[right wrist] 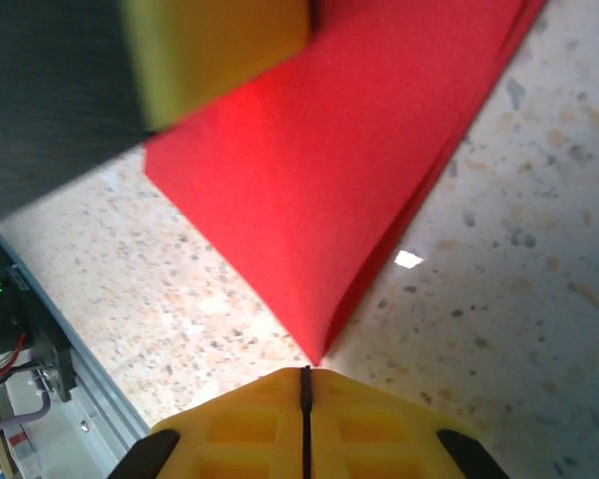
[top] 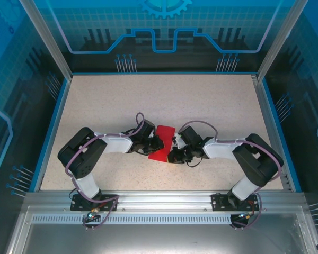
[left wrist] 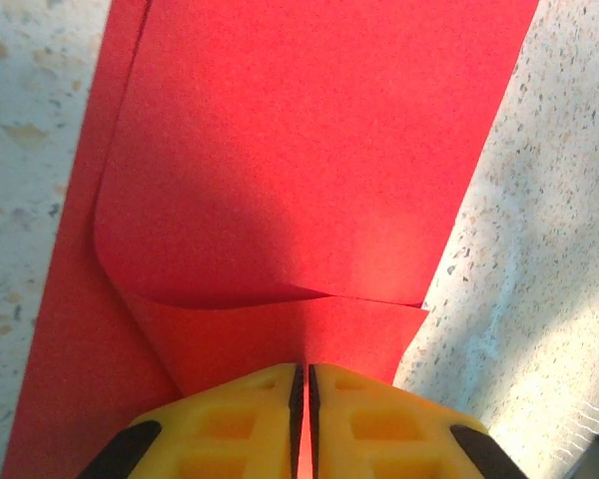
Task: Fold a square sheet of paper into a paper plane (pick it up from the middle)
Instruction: Fold the triangle a second time at the center of the table.
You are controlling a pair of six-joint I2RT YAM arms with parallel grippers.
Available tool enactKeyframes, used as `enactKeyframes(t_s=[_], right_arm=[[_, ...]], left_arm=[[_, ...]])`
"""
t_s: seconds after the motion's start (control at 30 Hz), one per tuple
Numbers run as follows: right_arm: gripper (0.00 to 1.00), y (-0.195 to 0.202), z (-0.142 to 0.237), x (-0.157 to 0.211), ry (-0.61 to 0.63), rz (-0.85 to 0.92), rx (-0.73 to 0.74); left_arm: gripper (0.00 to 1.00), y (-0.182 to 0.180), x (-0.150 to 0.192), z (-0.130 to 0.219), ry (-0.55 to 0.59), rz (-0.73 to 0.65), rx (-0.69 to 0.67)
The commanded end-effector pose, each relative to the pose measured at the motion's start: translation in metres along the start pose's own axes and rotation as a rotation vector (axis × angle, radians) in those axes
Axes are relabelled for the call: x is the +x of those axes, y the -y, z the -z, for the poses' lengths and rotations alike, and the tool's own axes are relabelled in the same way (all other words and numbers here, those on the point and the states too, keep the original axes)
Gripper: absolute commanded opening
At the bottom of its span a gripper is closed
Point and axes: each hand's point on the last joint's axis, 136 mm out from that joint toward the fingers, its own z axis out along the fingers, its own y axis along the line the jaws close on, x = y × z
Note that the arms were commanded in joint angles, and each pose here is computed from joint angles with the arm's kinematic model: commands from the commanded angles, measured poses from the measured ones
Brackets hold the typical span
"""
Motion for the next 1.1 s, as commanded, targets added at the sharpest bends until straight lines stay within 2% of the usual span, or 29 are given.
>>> enactKeyframes(t_s=[0.0,0.23,0.43,0.6,0.83,1.07], right_arm=[[0.09,-0.023,0.011,-0.015,0.057,0.027,-0.031],[0.1,-0.025,-0.01,-0.027,0.042,-0.024,-0.064],[0.07,0.011,-0.029,-0.008,-0.022,-0.09,0.023],[0.04,0.035,-0.033,0.006,-0.049,-0.12,0.092],[0.02,0.036,-0.03,0.005,-0.042,-0.118,0.102],[0.02,0.036,-0.027,0.006,-0.042,-0.114,0.109]], left_arm=[[0.15,-0.015,0.016,-0.006,-0.046,0.019,-0.038],[0.15,-0.011,0.014,-0.006,-0.042,0.017,-0.028],[0.16,-0.007,0.013,-0.004,-0.037,0.012,-0.016],[0.19,0.005,0.007,0.002,-0.014,-0.01,0.017],[0.25,0.03,-0.001,0.017,0.024,-0.048,0.102],[0.2,0.008,-0.003,0.001,0.019,-0.019,0.036]])
